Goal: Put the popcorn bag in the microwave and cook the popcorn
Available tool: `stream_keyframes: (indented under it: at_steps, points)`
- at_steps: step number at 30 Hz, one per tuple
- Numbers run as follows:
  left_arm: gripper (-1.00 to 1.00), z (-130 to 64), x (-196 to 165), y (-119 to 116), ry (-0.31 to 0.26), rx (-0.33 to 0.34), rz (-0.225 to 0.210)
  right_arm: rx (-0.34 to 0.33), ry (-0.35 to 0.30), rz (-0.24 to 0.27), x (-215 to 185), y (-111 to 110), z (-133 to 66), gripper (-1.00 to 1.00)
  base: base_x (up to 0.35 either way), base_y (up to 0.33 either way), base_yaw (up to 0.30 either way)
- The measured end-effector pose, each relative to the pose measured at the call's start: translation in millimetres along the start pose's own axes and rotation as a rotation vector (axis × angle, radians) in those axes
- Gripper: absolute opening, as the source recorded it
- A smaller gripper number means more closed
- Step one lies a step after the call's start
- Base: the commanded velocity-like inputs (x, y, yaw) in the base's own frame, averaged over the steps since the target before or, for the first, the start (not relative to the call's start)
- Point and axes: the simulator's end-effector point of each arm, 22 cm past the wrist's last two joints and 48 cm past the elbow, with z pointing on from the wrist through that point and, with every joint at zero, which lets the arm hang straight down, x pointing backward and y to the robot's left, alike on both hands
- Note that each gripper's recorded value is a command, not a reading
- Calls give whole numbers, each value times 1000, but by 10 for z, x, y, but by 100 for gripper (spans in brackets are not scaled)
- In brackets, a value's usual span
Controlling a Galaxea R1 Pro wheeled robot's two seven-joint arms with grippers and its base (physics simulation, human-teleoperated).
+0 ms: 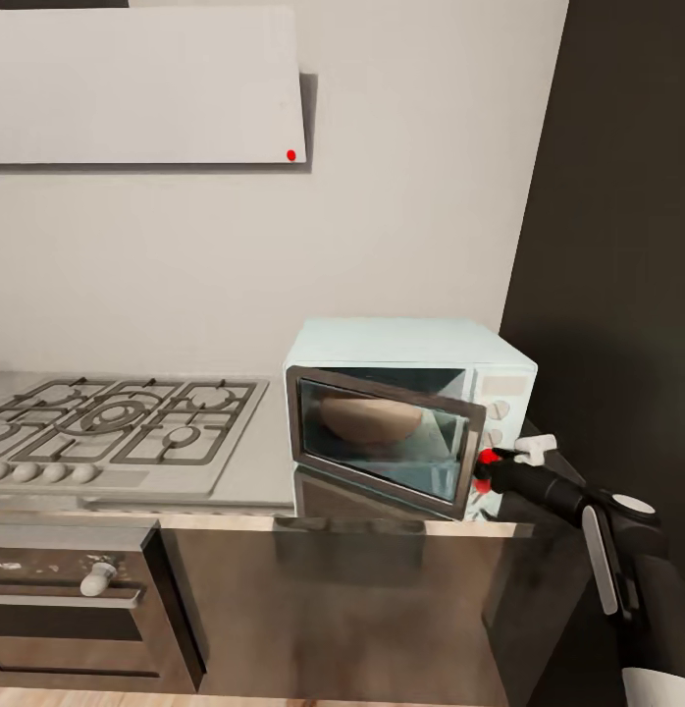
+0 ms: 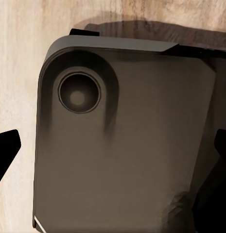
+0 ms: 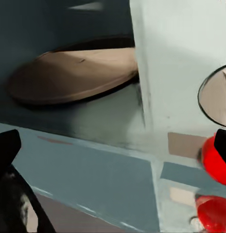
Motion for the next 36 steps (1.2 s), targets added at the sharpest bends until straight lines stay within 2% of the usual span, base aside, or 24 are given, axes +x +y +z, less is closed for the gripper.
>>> stream_keyframes:
  at_steps: [3,6,12,16,20,23,25,36]
  points:
    - [100,0,0,0,0,0,0,-46,-2,4,5,70,-27,100,0,0,0]
    - [100,0,0,0,0,0,0,-131,2,6,8,288,-14,100,0,0,0]
    - [100,0,0,0,0,0,0,-215,0,9,10,499,-22,100,0,0,0]
    - [100,0,1,0,0,0,2,-300,1,14,24,695,-51,100,0,0,0]
    - [100,0,1,0,0,0,4,-321,7,24,70,767,-46,100,0,0,0]
    - [100,0,2,-1,0,0,4,-366,27,29,152,1007,35,100,0,0,0]
    - [100,0,2,-1,0,0,4,-381,37,28,183,1091,64,100,0,0,0]
    - [100,1,-4,-14,-1,2,4,-382,44,28,205,1113,83,100,-132,4,0]
